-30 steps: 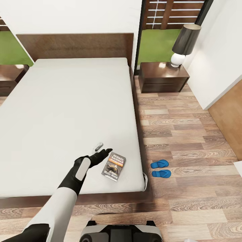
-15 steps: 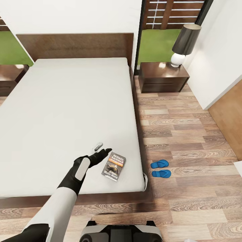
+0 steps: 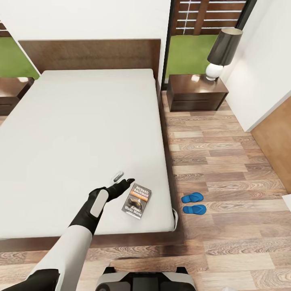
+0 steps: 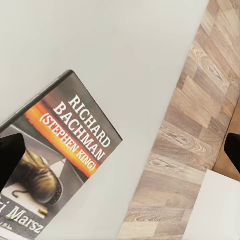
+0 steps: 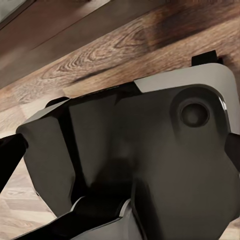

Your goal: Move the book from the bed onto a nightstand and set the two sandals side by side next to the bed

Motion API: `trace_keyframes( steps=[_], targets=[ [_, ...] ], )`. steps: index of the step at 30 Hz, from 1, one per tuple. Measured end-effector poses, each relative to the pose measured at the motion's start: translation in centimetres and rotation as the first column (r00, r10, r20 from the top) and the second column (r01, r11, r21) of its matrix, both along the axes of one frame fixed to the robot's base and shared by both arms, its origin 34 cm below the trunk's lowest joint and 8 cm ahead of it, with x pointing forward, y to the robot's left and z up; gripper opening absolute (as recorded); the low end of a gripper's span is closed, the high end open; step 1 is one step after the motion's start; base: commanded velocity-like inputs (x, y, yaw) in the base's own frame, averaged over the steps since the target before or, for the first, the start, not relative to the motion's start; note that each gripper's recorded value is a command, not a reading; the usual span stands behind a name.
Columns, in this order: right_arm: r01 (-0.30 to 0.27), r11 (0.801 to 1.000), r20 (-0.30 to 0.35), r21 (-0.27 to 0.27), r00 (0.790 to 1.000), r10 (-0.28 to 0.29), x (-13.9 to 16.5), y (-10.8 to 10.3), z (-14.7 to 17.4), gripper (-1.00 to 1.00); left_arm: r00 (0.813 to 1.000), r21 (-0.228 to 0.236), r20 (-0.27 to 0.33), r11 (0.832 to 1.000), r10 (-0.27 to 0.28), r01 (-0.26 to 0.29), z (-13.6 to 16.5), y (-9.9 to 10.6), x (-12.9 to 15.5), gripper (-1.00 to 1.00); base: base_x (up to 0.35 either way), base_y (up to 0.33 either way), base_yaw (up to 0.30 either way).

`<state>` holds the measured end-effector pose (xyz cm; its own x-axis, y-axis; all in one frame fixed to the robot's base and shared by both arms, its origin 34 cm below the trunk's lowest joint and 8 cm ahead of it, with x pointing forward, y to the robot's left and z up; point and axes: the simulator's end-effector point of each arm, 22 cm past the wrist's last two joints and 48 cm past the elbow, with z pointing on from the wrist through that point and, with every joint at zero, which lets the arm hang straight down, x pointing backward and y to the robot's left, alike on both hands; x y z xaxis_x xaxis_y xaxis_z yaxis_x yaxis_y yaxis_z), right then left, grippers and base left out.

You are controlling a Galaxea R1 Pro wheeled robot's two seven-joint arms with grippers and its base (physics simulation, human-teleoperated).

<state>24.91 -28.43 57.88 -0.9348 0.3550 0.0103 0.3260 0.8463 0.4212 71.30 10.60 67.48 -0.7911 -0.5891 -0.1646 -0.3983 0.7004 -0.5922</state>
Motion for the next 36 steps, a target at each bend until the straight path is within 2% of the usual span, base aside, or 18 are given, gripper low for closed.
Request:
trace_keyframes(
  steps=[8, 10, 11, 13, 17, 20, 24, 36],
  targets=[
    [0.003, 1.000, 0.003, -0.008, 1.000, -0.003, 0.6, -0.7, -0.6, 1.00, 1.000, 0.002, -0.002, 1.000, 0.002, -0.002, -0.7, 0.1, 0.3, 1.00, 0.000, 0.000, 0.000],
    [0.001, 0.999, 0.019, -0.033, 1.000, 0.000, 1.5, -2.5, -0.6, 1.00, 1.000, 0.003, -0.002, 1.000, 0.002, -0.002, -0.9, 0.2, 0.3, 1.00, 0.000, 0.000, 0.000],
    [0.007, 0.997, 0.044, -0.072, 0.999, -0.003, 3.0, -5.1, -0.5, 1.00, 1.000, 0.003, -0.002, 1.000, 0.002, -0.002, -0.9, 0.2, 0.4, 1.00, 0.000, 0.000, 0.000],
    [0.029, 0.994, 0.049, -0.104, 0.999, -0.024, 5.4, -7.9, -0.3, 1.00, 1.000, 0.003, -0.003, 1.000, 0.001, -0.001, -1.1, 0.2, 0.4, 1.00, 0.000, 0.000, 0.000],
    [0.062, 0.992, 0.007, -0.111, 0.998, -0.062, 7.8, -10.0, 0.1, 1.00, 1.000, 0.000, -0.004, 1.000, 0.000, 0.000, -1.5, 0.0, 0.4, 1.00, 0.000, 0.000, 0.000],
    [0.062, 0.991, 0.007, -0.116, 0.998, -0.062, 8.8, -10.6, 0.1, 1.00, 1.000, -0.001, -0.006, 1.000, -0.001, 0.001, -1.8, 0.0, 0.5, 1.00, 0.000, 0.000, 0.000],
    [0.051, 0.990, 0.037, -0.133, 0.998, -0.047, 10.7, -11.3, 0.2, 1.00, 1.000, -0.001, -0.007, 1.000, -0.001, 0.001, -2.2, 0.0, 0.6, 1.00, 0.000, 0.000, 0.000],
    [0.048, 0.990, 0.050, -0.136, 0.998, -0.042, 11.5, -11.3, -0.9, 1.00, 1.000, 0.001, -0.007, 1.000, 0.001, -0.001, -3.4, 0.1, 0.9, 1.00, 0.000, 0.000, 0.000]
  ],
)
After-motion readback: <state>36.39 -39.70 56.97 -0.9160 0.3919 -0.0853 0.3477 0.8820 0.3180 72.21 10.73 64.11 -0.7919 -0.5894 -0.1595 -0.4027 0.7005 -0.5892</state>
